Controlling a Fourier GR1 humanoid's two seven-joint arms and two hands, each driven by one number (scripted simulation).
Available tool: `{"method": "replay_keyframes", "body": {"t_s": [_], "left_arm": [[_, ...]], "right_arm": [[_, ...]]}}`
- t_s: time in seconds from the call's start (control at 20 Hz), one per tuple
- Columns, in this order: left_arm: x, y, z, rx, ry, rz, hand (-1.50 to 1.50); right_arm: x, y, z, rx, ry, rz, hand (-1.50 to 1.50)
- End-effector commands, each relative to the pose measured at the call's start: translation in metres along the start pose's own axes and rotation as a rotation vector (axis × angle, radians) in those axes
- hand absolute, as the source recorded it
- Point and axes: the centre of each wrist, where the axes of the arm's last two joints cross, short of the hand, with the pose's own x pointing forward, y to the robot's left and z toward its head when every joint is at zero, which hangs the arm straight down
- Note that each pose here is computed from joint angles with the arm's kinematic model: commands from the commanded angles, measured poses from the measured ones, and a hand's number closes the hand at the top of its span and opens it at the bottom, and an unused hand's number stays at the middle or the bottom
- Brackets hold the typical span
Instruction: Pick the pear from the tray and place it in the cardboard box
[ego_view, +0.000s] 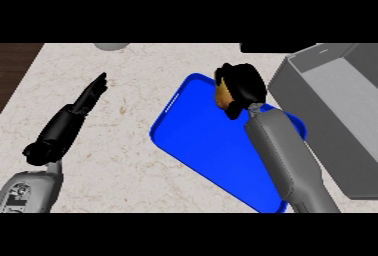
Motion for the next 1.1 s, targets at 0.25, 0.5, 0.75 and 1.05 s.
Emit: {"method": "replay_keyframes", "body": {"t_s": [0.25,0.5,0.75,1.05], "left_arm": [[-0.013,-0.002,0.000,0.009,0.023,0.023,0.00],[-0.004,0.009,-0.001,0.018,0.008,-0.010,0.00],[0.000,-0.006,-0.005,0.007,0.015,0.003,0.00],[-0.004,0.003,0.000,0.016,0.007,0.014,0.00]], "right_arm": [[-0.021,-0.079,-0.026,-0.295,0.269,-0.099,1.50],[-0.062,-0.125,-0.023,-0.449,0.507,-0.229,1.50],[-0.119,-0.132,-0.014,-0.508,0.634,-0.220,1.50],[-0.186,-0.146,0.003,-0.504,0.726,-0.187,1.50]]}}
